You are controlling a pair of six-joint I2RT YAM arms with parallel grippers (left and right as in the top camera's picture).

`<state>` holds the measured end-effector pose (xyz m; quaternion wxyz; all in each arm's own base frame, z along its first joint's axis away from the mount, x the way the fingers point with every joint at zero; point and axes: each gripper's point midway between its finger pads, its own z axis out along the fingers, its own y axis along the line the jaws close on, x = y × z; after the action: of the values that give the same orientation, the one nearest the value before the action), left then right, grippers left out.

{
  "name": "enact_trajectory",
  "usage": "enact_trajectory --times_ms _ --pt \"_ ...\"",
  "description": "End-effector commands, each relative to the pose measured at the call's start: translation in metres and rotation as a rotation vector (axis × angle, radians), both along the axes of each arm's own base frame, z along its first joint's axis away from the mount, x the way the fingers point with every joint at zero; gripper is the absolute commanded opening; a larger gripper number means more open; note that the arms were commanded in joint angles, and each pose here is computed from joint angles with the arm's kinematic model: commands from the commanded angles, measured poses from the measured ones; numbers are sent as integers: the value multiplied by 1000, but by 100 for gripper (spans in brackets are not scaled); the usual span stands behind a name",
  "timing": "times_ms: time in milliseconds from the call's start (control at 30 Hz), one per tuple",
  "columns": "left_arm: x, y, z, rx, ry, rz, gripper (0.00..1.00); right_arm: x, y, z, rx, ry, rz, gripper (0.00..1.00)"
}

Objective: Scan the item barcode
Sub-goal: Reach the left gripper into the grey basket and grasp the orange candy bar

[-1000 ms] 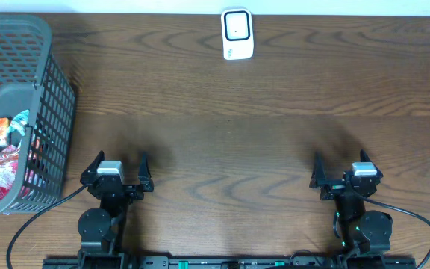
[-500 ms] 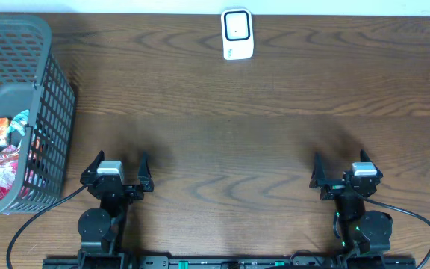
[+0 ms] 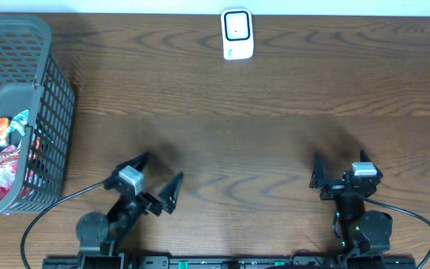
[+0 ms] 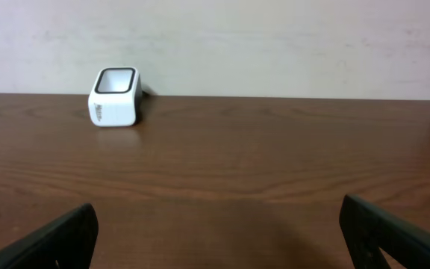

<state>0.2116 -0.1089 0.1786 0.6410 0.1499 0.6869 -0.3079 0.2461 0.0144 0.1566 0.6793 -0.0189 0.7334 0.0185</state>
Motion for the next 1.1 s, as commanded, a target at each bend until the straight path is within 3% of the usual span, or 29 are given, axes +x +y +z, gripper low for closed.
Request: enact_trajectory --times_ms 0,133,367,500,633,700,867,967,1067 --pt "-56 -40 57 -33 -250 -362 98 0 2 -2 3 6 8 99" --pt "-76 -28 123 -113 -507 -300 98 0 2 -2 3 6 8 99" --pt "-79 -15 181 -152 -577 -198 98 0 2 -2 3 6 8 99" --pt "-67 -14 207 -141 -519 -179 98 0 2 -2 3 6 8 99" --pt "-29 -10 224 -132 -276 -128 98 0 2 -2 3 6 8 99" --pt "-26 -23 230 -94 -219 -220 98 0 2 -2 3 6 8 99" --pt "-6 -28 238 -109 -208 -276 98 0 2 -2 3 6 8 99" --pt "6 -16 274 -180 -207 -238 98 0 2 -2 3 6 8 99" --pt "39 19 311 -181 -149 -68 98 0 2 -2 3 6 8 99"
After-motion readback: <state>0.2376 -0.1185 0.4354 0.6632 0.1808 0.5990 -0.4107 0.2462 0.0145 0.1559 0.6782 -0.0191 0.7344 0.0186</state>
